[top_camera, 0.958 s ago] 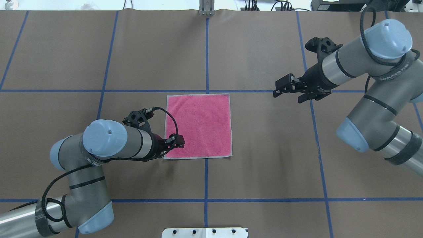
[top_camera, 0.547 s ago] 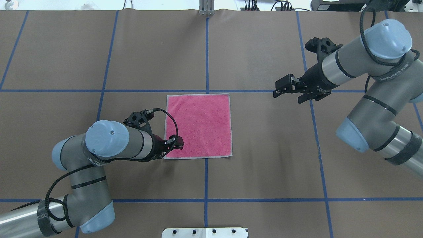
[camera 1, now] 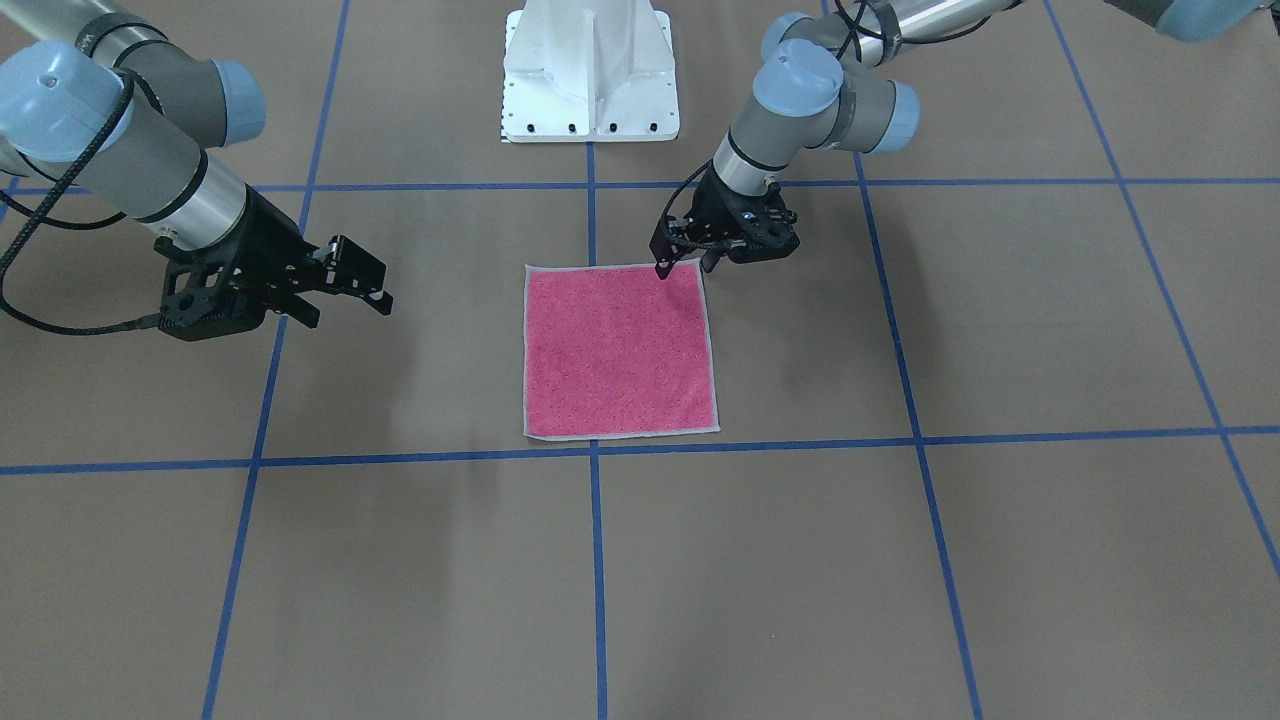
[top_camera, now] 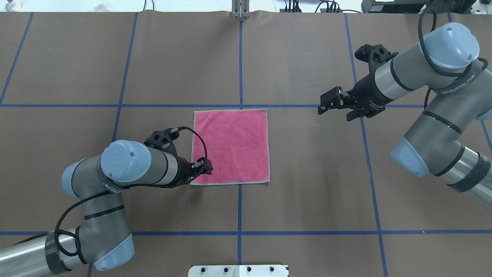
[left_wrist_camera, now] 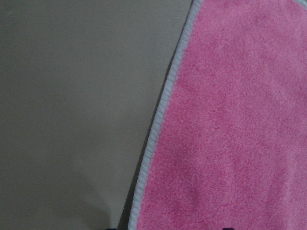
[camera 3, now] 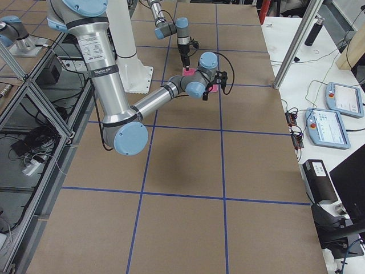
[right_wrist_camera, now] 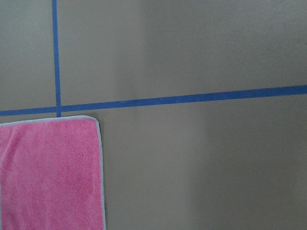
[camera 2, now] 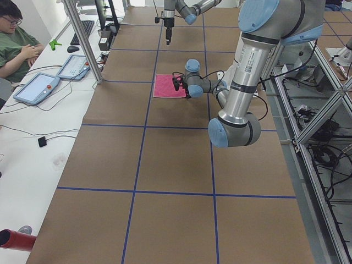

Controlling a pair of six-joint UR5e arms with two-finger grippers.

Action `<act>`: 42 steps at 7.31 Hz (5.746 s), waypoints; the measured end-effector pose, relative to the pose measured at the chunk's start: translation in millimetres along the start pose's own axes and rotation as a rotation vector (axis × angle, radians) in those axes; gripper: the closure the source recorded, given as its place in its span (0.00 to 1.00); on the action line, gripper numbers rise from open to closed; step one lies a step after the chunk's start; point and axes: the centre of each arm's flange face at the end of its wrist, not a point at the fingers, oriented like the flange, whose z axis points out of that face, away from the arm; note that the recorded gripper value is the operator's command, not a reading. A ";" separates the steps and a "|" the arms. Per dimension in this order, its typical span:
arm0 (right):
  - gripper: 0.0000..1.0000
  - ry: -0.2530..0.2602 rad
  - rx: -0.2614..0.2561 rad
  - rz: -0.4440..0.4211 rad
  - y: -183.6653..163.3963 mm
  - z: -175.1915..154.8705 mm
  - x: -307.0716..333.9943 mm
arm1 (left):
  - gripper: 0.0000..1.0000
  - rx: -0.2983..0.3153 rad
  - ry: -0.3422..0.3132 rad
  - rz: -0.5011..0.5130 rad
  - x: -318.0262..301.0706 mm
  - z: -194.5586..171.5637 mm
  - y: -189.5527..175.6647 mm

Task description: Fold towel twice with both arms

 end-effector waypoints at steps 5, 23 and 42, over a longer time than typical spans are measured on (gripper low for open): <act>0.00 0.000 -0.001 0.001 -0.2 -0.5 0.5 | 0.39 -0.002 -0.003 0.000 -3.0 0.8 0.2; 0.01 -0.013 -0.031 0.036 80.4 86.6 -100.3 | 1.00 -0.008 0.017 0.004 7.6 -5.9 3.9; 0.53 0.080 -0.027 0.046 141.4 175.2 -114.5 | 1.00 -0.010 0.019 0.002 5.4 -6.2 3.9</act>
